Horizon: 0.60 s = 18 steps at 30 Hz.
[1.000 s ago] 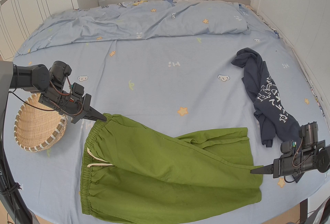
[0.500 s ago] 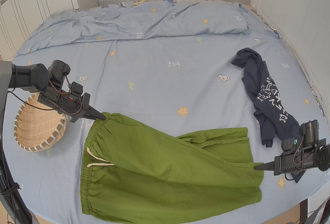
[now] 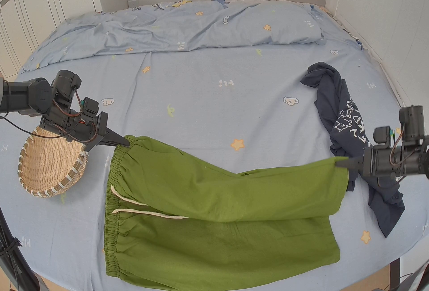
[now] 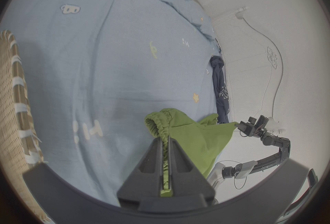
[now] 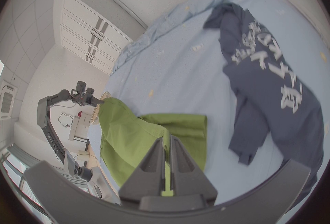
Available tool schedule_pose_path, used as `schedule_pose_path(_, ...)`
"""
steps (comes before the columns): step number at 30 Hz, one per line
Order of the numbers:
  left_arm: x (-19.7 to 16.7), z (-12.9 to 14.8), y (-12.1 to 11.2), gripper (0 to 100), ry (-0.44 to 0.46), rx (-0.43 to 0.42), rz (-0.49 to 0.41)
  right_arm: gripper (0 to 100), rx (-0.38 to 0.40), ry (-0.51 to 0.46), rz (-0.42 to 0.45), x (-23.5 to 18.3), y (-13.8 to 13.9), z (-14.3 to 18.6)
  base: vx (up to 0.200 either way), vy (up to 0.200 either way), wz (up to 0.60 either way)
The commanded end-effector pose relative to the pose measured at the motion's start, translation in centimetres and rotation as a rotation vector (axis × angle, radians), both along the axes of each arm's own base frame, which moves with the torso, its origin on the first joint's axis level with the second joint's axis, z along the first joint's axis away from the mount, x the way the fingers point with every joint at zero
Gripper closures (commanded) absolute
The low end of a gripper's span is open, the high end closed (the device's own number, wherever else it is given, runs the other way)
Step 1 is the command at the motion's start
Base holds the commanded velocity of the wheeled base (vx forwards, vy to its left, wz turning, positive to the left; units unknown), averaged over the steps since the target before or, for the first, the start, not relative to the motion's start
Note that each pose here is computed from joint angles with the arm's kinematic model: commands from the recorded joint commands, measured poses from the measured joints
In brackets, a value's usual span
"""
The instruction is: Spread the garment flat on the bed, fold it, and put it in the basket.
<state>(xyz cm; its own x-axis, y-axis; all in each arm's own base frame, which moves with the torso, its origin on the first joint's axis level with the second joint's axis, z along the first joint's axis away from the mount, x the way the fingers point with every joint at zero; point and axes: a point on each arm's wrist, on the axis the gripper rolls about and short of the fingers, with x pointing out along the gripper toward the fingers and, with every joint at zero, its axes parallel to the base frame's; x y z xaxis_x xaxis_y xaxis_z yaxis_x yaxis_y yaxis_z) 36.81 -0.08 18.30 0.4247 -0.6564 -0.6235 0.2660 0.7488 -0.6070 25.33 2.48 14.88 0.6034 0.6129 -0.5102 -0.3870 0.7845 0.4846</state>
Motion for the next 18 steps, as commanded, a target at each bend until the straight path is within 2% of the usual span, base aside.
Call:
schedule_pose_path(1,-0.2,0.8,2.5,100,-0.076,0.006,0.070,100,0.006,-0.115,0.024,1.9,1.0,5.6,0.000,0.000,0.00)
schedule_pose_path(6,-0.1,1.0,3.7,100,-0.103,0.010,0.102,100,0.006,-0.117,0.053,4.3,2.2,7.1,0.000,0.000,0.00)
schedule_pose_path(11,0.1,0.9,3.9,100,-0.117,0.010,0.106,100,-0.024,-0.141,0.029,7.2,3.0,8.5,0.000,0.000,0.00)
schedule_pose_path(18,0.3,0.6,4.4,100,-0.154,0.015,0.117,100,-0.024,-0.163,0.047,11.3,4.4,8.1,0.000,0.000,0.00)
